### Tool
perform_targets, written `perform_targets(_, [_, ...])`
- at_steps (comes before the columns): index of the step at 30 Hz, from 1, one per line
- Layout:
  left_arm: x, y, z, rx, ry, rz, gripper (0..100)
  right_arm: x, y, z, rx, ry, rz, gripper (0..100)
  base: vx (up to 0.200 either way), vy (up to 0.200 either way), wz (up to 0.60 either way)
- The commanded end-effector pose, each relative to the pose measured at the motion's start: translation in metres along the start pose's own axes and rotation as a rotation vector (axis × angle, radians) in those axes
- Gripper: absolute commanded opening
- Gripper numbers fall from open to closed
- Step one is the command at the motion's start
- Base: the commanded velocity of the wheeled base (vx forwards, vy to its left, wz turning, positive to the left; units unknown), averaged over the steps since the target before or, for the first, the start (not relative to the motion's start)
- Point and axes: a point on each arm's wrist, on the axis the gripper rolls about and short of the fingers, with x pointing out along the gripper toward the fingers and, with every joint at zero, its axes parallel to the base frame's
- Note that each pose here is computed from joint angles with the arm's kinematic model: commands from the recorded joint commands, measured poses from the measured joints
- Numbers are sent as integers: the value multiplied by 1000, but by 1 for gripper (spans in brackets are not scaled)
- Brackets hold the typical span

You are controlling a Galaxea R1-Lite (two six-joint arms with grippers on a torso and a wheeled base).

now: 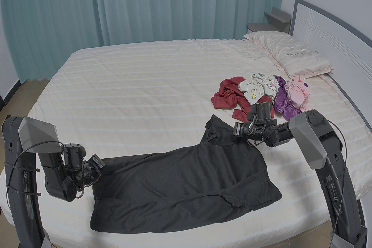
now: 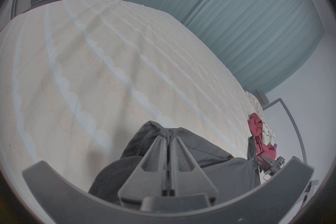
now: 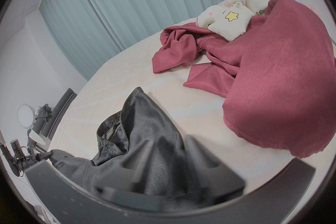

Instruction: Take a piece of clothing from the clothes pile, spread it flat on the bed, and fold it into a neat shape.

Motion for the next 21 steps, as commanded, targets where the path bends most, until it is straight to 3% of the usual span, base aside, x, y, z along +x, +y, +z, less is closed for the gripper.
perform_targets(1, [0,0,0,-1,-1,0,0,-3,-2,6,6,-13,-3,0,0,0,0])
perform_targets(13, [-3,-8,12,9,-64,-16,0,-14,-6,16,37,-38,-34,0,0,0,0])
perform_targets(21, [-4,-8,15,71,-96,9,0,-20,-10,22,46,-48,-43,0,0,0,0])
